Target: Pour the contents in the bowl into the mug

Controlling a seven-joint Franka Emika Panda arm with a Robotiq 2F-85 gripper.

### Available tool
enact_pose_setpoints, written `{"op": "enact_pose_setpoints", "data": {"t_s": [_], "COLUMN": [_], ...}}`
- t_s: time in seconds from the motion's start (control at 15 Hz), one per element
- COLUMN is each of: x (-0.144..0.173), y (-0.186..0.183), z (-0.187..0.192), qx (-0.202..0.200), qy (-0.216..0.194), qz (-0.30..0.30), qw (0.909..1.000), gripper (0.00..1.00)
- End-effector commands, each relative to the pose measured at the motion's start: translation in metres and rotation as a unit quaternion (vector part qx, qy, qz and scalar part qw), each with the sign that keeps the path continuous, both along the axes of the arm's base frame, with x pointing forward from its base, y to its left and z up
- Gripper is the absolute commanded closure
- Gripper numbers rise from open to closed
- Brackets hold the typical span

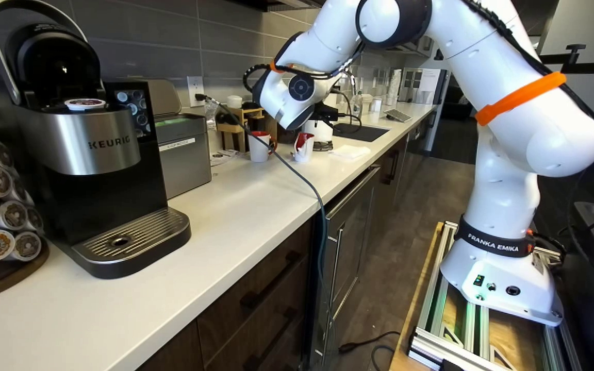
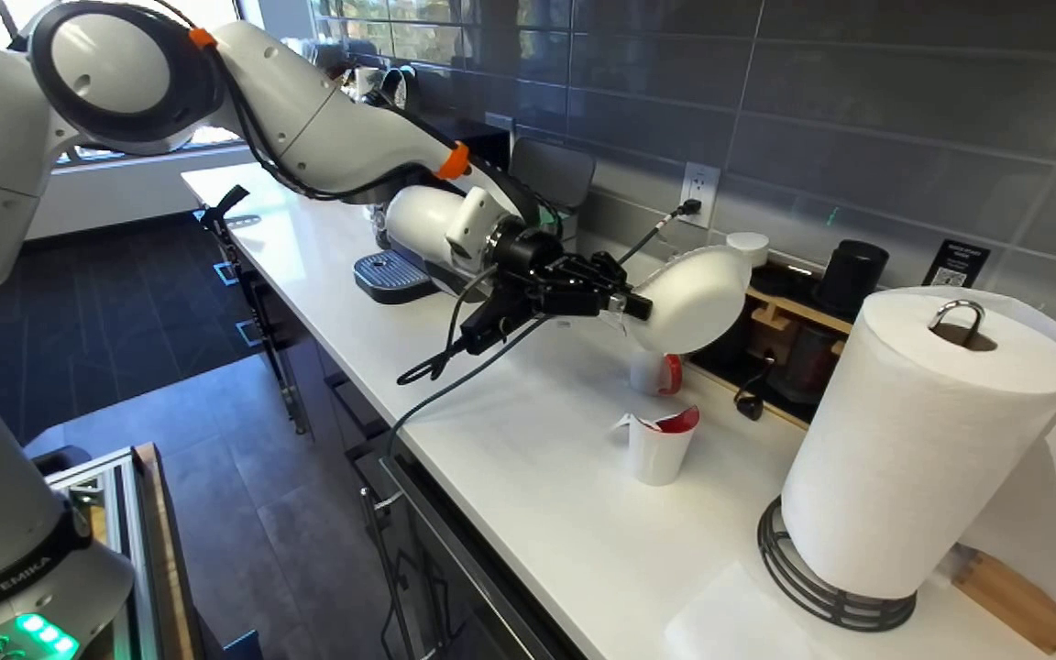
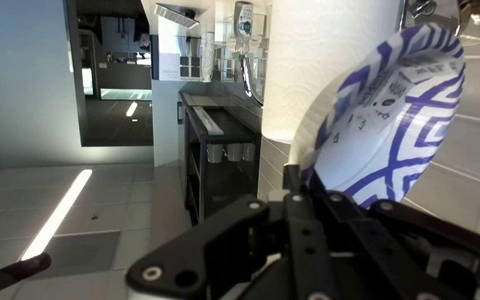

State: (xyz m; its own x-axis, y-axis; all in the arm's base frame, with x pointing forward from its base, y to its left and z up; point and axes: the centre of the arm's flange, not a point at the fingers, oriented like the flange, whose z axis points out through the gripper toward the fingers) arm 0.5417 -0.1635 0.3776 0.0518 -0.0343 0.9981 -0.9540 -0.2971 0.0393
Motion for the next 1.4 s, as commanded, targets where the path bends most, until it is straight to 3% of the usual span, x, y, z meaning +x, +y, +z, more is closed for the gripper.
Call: {"op": "enact_pose_setpoints", "data": {"t_s": [0.0, 0.73, 1.2, 1.33], "x": [0.013, 0.023, 0.044, 0.047], "y": [0.006, -0.006, 0.046, 0.051], "z": [-0.01, -0.014, -0.047, -0.05], "qx": [-0.036, -0.111, -0.128, -0.105], "qy": [0.032, 0.083, 0.107, 0.109], "qz": [-0.025, -0.031, -0.016, -0.016], "qw": [0.9985, 0.9898, 0.9859, 0.9884], "gripper": [0.99, 0.99, 0.99, 0.99]}}
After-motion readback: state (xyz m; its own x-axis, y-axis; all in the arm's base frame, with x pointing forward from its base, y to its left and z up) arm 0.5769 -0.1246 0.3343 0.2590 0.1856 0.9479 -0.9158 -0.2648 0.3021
